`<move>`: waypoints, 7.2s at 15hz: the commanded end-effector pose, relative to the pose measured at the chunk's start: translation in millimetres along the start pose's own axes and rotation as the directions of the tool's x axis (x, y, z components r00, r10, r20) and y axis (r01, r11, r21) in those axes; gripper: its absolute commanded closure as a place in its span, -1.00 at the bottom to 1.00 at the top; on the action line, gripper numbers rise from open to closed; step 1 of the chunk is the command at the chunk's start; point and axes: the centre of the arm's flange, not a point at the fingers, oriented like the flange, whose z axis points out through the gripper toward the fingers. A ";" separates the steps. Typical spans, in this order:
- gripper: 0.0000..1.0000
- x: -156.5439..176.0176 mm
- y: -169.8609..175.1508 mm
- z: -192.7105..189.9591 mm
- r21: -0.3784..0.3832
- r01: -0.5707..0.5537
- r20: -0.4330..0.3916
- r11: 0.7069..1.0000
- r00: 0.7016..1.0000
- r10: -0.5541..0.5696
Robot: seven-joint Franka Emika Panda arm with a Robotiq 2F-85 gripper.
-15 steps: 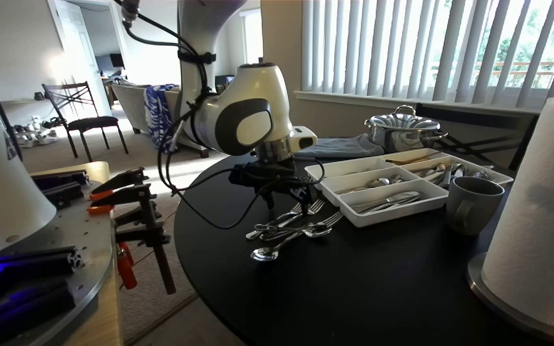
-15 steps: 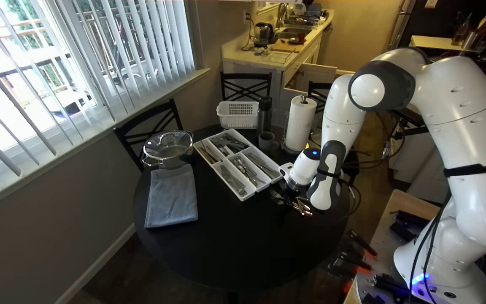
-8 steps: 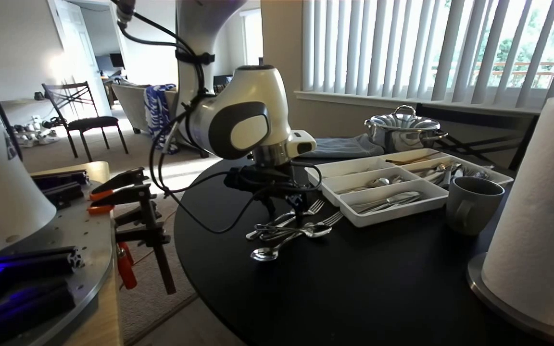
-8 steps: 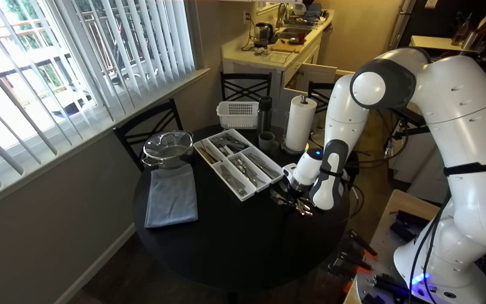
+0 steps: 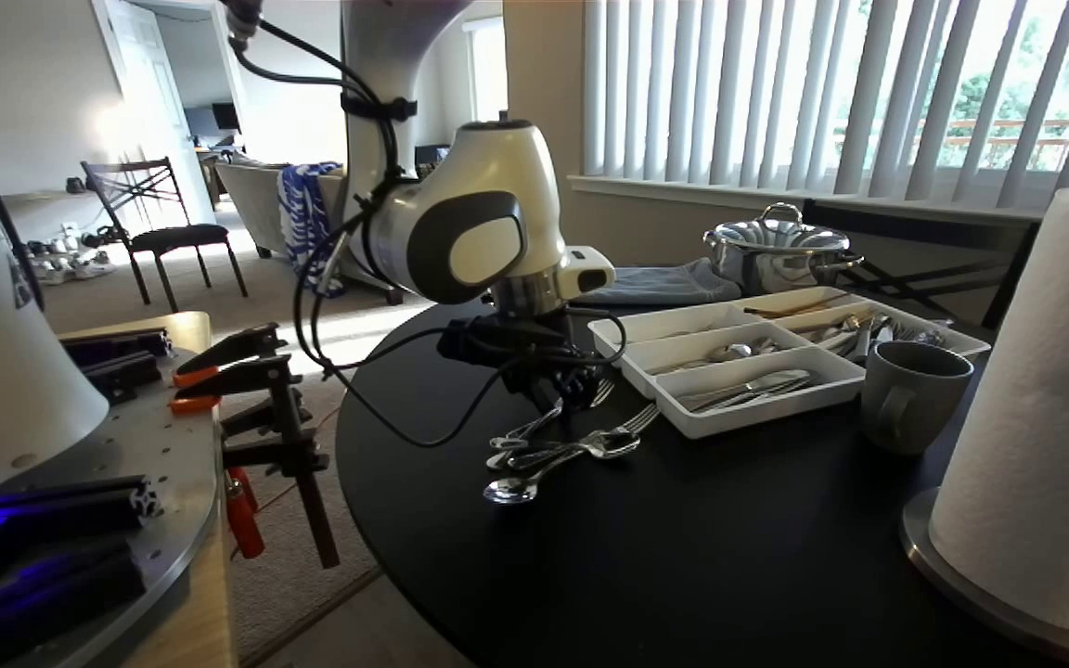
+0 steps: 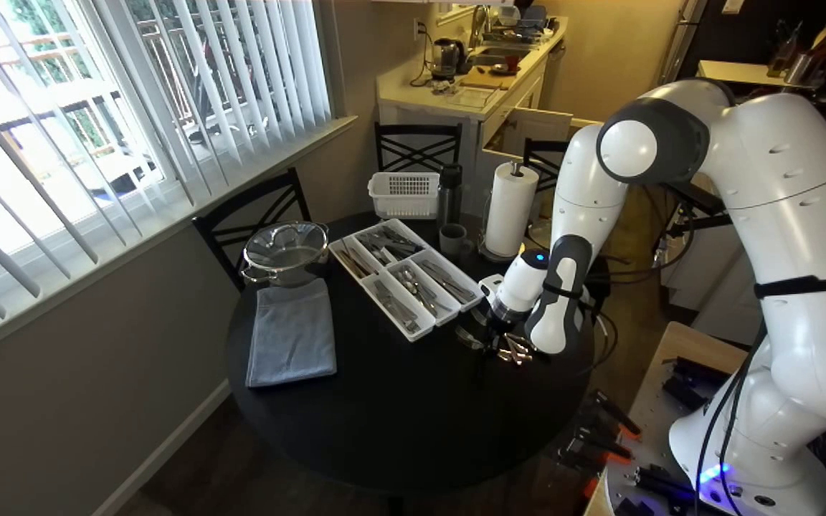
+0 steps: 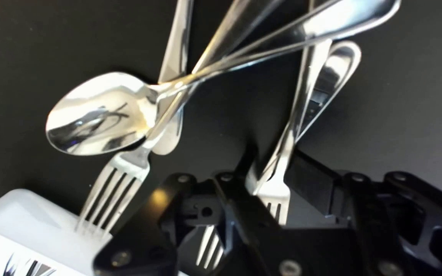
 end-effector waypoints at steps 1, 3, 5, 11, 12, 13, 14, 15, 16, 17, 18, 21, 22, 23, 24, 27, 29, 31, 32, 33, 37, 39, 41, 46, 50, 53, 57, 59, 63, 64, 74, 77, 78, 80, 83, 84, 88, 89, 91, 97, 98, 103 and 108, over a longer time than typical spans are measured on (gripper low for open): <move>0.97 -4.5 -7.2 -0.6 0.011 0.004 0.015 1.000 1.000 -0.004; 0.91 -2.8 -9.2 -3.6 0.005 0.014 0.008 1.000 1.000 -0.014; 0.90 -1.2 -10.9 -9.1 -0.006 0.023 0.002 1.000 1.000 -0.023; 0.90 3.7 -17.3 -33.1 -0.048 0.046 0.001 0.998 0.999 -0.046; 0.90 4.4 -17.7 -41.4 -0.062 0.047 0.002 0.997 0.999 -0.047; 0.90 5.5 -17.6 -51.0 -0.074 0.043 0.003 0.996 0.999 -0.043; 0.90 7.1 -18.5 -61.8 -0.088 0.048 0.000 0.995 0.999 -0.048; 0.90 8.8 -19.7 -70.7 -0.098 0.054 -0.005 0.994 0.998 -0.055; 0.90 11.7 -21.5 -79.2 -0.103 0.069 -0.009 0.992 0.998 -0.070; 0.90 14.2 -22.9 -85.3 -0.109 0.079 -0.014 0.991 0.997 -0.081; 0.90 17.4 -23.7 -90.0 -0.112 0.086 -0.019 0.990 0.996 -0.089; 0.90 25.7 -20.4 -93.8 -0.099 0.085 -0.016 0.991 0.996 -0.087; 0.90 28.6 -18.8 -91.3 -0.091 0.093 -0.007 0.992 0.996 -0.094; 0.68 31.3 -17.2 -87.2 -0.094 0.082 0.017 0.992 0.997 -0.081; 0.14 33.8 -15.2 -82.3 -0.091 0.091 0.034 0.992 0.996 -0.088; 0.02 43.2 -4.9 -65.2 -0.077 0.115 0.106 0.990 0.989 -0.107; -0.23 50.4 0.7 -53.4 -0.061 0.122 0.144 0.991 0.983 -0.113; -0.49 57.9 1.5 -40.9 -0.043 0.132 0.175 0.990 0.977 -0.122; -0.60 61.4 0.8 -33.6 -0.030 0.138 0.188 0.990 0.973 -0.130; -0.74 64.2 0.0 -26.4 -0.022 0.139 0.205 0.990 0.970 -0.132; -1.00 59.2 -1.1 -1.5 0.015 0.113 0.262 0.993 0.959 -0.113; -0.83 49.3 1.0 1.9 0.019 0.094 0.267 0.995 0.959 -0.095; -0.47 39.4 3.7 3.6 0.016 0.073 0.272 0.997 0.959 -0.075; 0.17 32.0 8.9 3.6 0.014 0.053 0.273 0.998 0.960 -0.055; 0.69 34.3 11.1 0.1 0.007 0.054 0.269 0.999 0.962 -0.054; 0.98 33.5 11.6 -3.4 0.000 0.052 0.262 0.999 0.964 -0.050; 0.95 33.2 10.7 -15.9 -0.028 0.047 0.240 0.999 0.970 -0.039; 0.95 32.7 6.2 -32.2 -0.057 0.060 0.206 0.997 0.977 -0.047; 0.97 29.9 -1.7 -69.5 -0.122 0.110 0.129 0.986 0.987 -0.095; 0.97 29.2 -4.2 -78.5 -0.137 0.128 0.115 0.982 0.987 -0.112; 0.97 81.9 -6.5 -109.4 -0.125 0.087 0.056 0.988 0.995 -0.080; 0.97 130.3 -11.8 -112.1 -0.059 -0.062 0.038 0.996 0.997 0.065; 0.97 149.8 -12.9 -110.6 -0.056 -0.120 0.043 0.991 0.992 0.122; 0.97 185.8 -7.3 -107.1 -0.044 -0.224 0.065 0.974 0.972 0.227; 0.97 231.0 15.2 -100.2 -0.055 -0.371 0.095 0.927 0.922 0.375; 0.97 242.3 23.4 -96.3 -0.056 -0.417 0.104 0.907 0.901 0.421; 0.97 282.4 54.2 -62.9 -0.051 -0.548 0.137 0.835 0.825 0.549; 0.97 289.1 57.4 -53.4 -0.042 -0.562 0.142 0.826 0.815 0.562; 0.97 300.5 60.0 -34.6 -0.037 -0.583 0.152 0.812 0.800 0.581; 0.97 313.7 65.2 3.4 -0.027 -0.601 0.152 0.799 0.787 0.597; 0.97 315.4 65.2 7.4 -0.028 -0.601 0.149 0.799 0.787 0.598; 0.39 313.7 67.0 20.1 -0.063 -0.585 0.160 0.809 0.794 0.586; -0.13 304.8 61.7 9.1 -0.116 -0.587 0.119 0.801 0.793 0.598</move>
